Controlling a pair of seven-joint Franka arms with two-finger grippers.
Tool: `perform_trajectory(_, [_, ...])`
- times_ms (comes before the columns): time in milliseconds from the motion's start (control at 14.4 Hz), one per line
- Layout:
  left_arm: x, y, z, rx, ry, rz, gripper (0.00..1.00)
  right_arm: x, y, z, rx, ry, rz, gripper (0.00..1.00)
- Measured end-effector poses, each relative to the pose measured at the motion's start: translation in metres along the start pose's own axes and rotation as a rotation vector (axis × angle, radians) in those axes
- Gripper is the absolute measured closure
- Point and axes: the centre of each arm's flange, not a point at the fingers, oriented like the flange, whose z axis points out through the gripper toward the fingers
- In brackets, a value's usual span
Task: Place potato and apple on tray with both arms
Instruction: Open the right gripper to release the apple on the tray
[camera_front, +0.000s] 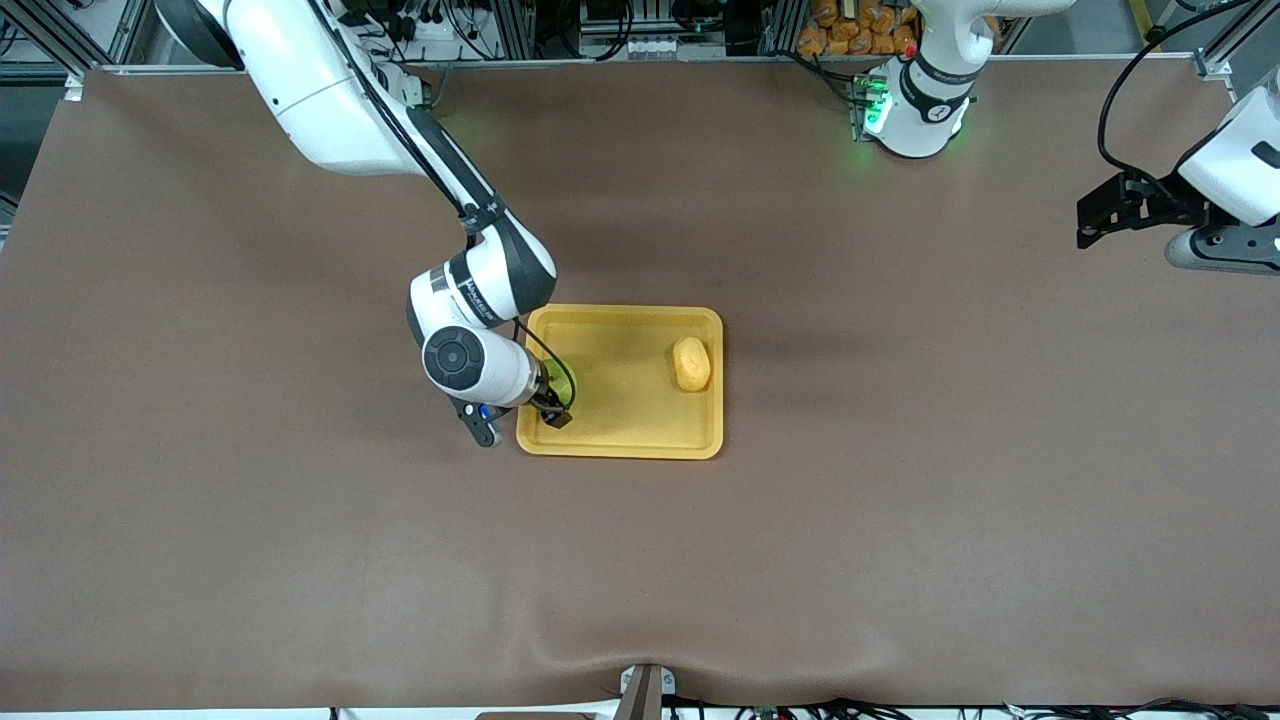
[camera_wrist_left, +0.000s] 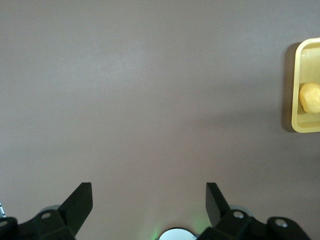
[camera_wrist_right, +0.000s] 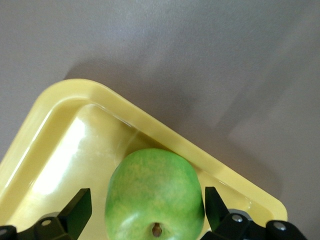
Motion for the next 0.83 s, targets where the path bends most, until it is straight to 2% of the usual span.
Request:
perform_trajectory(278, [0.004, -0.002, 0.007, -0.001, -0.011, -0.002, 0.0, 0.015, -0.007, -0.044, -0.034, -0.015, 0.013, 0.0])
perform_trajectory(625, [0.005, -0.001, 0.008, -0.001, -0.013, -0.002, 0.0, 0.043, -0.011, -0.104, -0.032, -0.014, 0.037, 0.0])
perform_trajectory(833, [0.005, -0.001, 0.008, -0.001, -0.013, -0.002, 0.0, 0.067, 0.001, -0.132, -0.1, -0.024, 0.068, 0.0])
